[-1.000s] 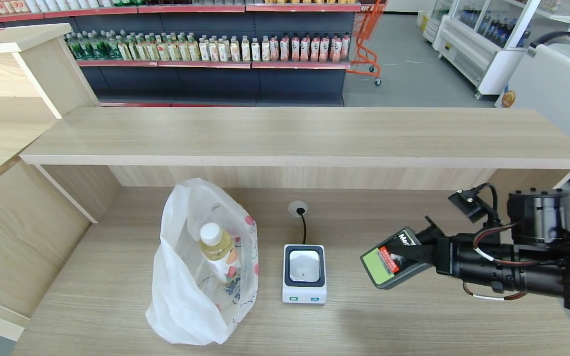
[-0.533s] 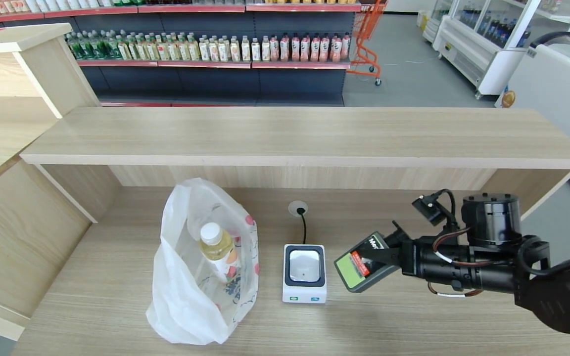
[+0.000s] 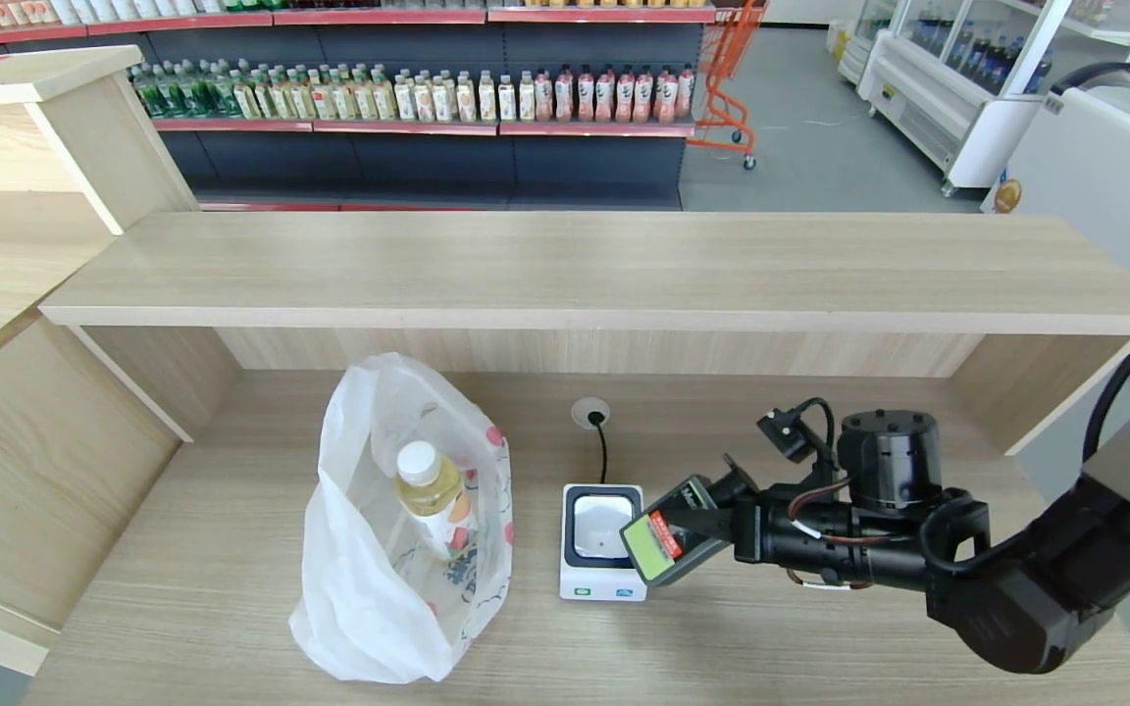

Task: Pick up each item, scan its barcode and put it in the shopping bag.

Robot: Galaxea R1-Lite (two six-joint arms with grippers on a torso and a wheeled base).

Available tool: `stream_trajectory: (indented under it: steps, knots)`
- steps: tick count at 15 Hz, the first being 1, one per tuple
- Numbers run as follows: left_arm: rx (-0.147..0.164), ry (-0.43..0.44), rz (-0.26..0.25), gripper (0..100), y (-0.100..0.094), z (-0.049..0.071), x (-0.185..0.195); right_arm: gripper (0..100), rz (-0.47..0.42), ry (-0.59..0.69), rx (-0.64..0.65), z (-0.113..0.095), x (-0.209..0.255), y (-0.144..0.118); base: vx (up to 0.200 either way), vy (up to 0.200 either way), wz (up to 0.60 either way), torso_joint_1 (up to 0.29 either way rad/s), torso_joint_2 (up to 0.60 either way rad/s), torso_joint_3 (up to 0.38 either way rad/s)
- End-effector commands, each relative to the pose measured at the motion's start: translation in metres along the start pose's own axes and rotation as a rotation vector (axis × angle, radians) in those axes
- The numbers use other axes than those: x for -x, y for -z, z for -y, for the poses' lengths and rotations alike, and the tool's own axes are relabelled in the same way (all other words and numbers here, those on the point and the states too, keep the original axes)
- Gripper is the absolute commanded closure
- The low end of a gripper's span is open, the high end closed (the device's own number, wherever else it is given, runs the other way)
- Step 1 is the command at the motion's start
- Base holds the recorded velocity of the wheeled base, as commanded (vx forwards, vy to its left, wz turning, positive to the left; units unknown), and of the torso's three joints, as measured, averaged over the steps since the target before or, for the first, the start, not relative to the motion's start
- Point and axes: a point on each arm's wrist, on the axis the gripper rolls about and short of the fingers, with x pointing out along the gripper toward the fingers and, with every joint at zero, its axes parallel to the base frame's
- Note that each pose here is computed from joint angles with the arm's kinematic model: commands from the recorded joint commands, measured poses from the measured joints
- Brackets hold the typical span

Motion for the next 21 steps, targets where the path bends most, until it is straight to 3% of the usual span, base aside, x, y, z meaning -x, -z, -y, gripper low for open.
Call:
stream_trajectory:
  steps: [1,3,9,13,17,21]
  knots:
    - [0.0,0.0,0.0,0,0.0,0.0,0.0,100,-0.016,0.005,0.009,0.001,-0.019,0.006,0.0,0.0,0.0,0.0,0.0,0.0]
    - [0.0,0.0,0.0,0,0.0,0.0,0.0,100,-0.004,0.01,0.028,-0.005,-0.032,0.005,0.0,0.0,0.0,0.0,0.0,0.0]
    - [0.0,-0.001,0.0,0,0.0,0.0,0.0,100,0.02,0.017,0.058,0.01,-0.054,0.018,0.0,0.0,0.0,0.0,0.0,0.0]
    - [-0.001,-0.001,0.0,0,0.0,0.0,0.0,100,0.038,0.008,0.064,0.007,-0.054,0.013,0.0,0.0,0.0,0.0,0.0,0.0]
    - [0.0,0.0,0.0,0,0.0,0.0,0.0,100,0.171,-0.052,0.017,-0.034,-0.009,-0.029,0.0,0.0,0.0,0.0,0.0,0.0]
    - [0.0,0.0,0.0,0,0.0,0.0,0.0,100,0.255,-0.039,0.117,-0.074,0.061,-0.058,0.0,0.05,0.0,0.002,0.0,0.002]
